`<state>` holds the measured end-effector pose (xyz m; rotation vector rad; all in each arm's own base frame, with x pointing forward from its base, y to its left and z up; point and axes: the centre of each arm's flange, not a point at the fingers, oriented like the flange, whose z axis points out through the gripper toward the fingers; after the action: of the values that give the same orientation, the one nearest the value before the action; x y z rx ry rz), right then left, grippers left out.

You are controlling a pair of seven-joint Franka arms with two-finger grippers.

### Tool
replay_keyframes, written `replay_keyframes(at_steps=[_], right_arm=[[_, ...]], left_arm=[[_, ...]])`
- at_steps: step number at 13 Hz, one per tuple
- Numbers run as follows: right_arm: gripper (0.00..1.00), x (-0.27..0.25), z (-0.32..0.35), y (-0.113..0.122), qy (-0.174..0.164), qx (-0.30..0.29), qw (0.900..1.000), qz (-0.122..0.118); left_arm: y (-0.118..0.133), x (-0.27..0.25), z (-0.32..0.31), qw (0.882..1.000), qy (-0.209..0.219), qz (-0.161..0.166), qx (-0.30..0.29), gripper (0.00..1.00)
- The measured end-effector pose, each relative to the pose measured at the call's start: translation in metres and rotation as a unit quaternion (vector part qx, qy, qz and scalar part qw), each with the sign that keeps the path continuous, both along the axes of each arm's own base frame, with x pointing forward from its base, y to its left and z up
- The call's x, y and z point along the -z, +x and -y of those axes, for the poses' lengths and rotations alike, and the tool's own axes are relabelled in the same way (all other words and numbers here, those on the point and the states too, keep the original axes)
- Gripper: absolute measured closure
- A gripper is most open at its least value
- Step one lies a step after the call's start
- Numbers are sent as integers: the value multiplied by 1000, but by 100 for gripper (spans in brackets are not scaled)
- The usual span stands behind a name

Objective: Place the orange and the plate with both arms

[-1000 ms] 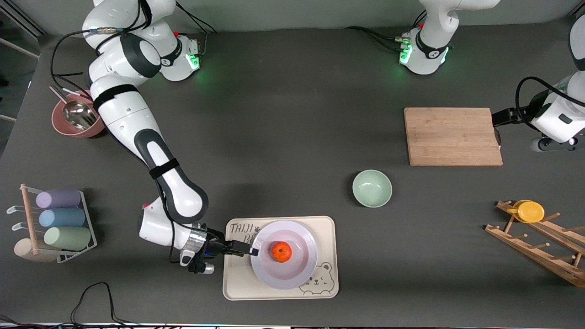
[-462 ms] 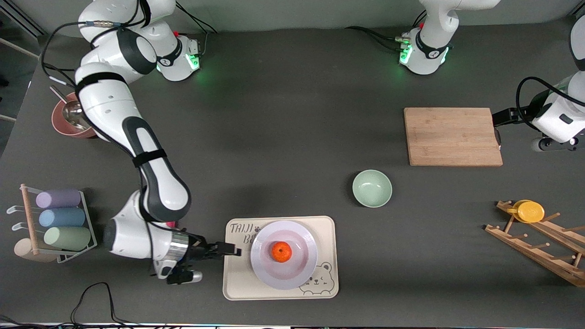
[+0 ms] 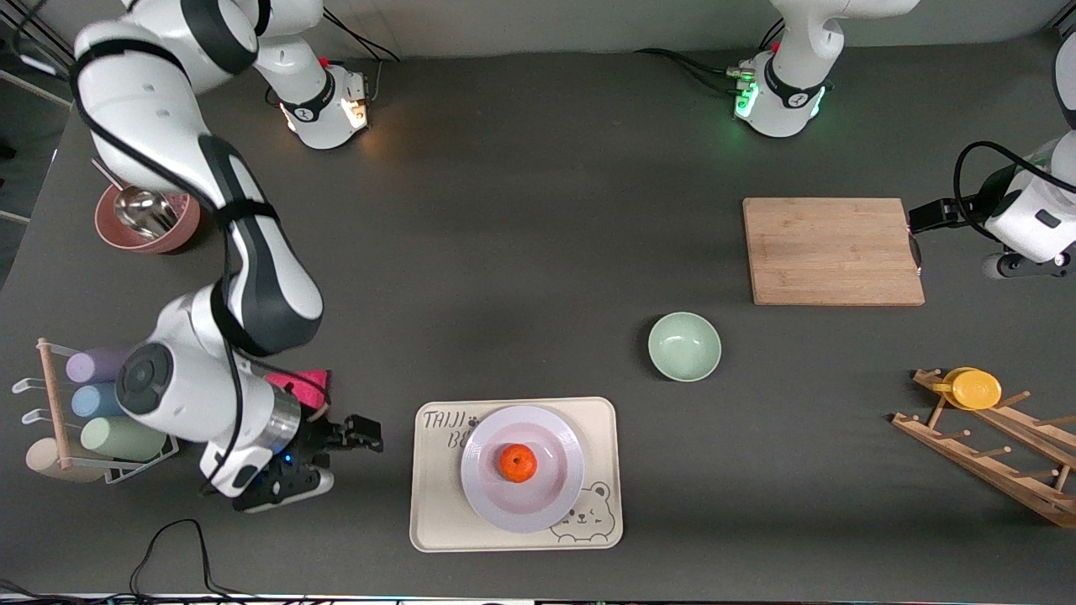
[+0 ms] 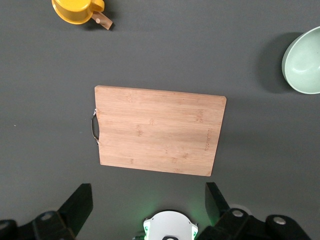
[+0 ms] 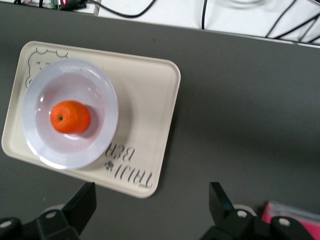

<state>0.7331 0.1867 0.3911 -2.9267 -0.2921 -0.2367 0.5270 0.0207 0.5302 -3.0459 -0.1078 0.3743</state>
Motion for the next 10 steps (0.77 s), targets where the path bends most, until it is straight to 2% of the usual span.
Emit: replay_keyframes(at_steps=[4,6,10], right_arm=[[0,-65,20,-76,-41,15,999,-5],[0,-99,47,-111,-63,29,997,-20],[0,-167,104,-159,-83,68,993,-46]], left_arm=[[1,-2,4,1000,0,3,4,0],[0,-8,4,1000,-3,8,3,0],[-21,-39,13,1000,-6,27,-2,0]])
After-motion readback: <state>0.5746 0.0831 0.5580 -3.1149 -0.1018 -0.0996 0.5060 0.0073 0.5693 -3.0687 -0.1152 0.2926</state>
